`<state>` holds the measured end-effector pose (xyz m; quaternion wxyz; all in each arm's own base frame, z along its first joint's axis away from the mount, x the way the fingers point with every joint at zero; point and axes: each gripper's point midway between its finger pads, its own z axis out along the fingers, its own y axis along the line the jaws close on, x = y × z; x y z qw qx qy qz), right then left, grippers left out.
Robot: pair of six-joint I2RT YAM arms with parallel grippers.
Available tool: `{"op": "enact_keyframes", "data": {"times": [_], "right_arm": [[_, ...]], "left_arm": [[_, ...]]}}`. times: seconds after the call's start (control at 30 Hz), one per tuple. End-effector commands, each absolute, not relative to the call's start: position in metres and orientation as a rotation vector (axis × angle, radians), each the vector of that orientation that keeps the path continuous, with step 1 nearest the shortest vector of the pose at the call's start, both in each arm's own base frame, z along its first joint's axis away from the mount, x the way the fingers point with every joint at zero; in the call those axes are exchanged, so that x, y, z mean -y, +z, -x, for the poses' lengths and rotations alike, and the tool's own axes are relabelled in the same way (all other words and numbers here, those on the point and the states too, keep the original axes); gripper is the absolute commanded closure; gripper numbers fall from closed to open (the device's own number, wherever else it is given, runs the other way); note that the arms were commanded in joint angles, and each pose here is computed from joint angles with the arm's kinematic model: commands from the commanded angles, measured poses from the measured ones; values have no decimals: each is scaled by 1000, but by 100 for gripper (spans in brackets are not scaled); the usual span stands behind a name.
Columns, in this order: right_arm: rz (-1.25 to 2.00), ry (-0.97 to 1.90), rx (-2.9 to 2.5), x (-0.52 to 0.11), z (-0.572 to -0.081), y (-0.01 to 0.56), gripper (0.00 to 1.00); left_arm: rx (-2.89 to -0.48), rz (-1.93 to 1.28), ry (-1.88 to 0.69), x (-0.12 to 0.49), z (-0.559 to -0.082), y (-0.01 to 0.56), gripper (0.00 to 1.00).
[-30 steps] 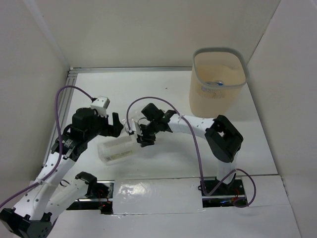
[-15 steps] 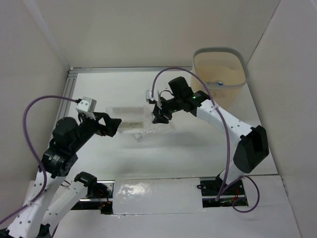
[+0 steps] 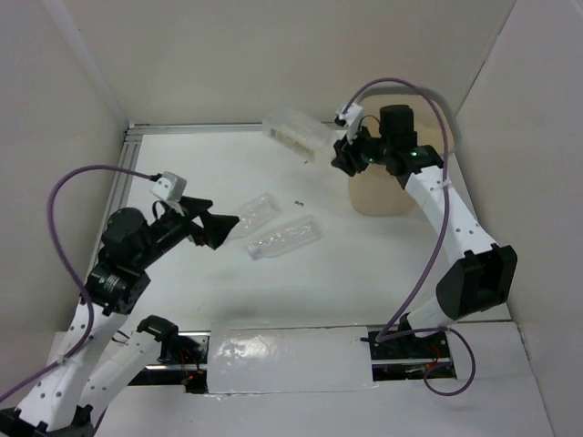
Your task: Put the plastic bottles in the bin
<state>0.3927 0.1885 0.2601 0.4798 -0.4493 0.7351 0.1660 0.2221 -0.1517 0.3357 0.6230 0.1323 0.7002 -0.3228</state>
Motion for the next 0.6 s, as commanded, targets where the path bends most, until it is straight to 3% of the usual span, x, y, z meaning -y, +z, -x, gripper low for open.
{"op": "enact_keyframes", "data": {"times": [0.0,0.1,0.4,0.57], "right_arm": [[918,327,-1593,-167,-412,360,71],[823,303,-1578,-151,-414,383,70],[681,313,-1537,-119,-405,415,67],[480,151,-1543,-55,-417,431,68]], "left_arm": [[-1746,-417,-779,168,-229,293,1],[-1828,-484,-773,180,-235,263,1],[-1841,-625,-766,218,-245,246,1],[-1798,-703,-703,243,-254,243,1]]}}
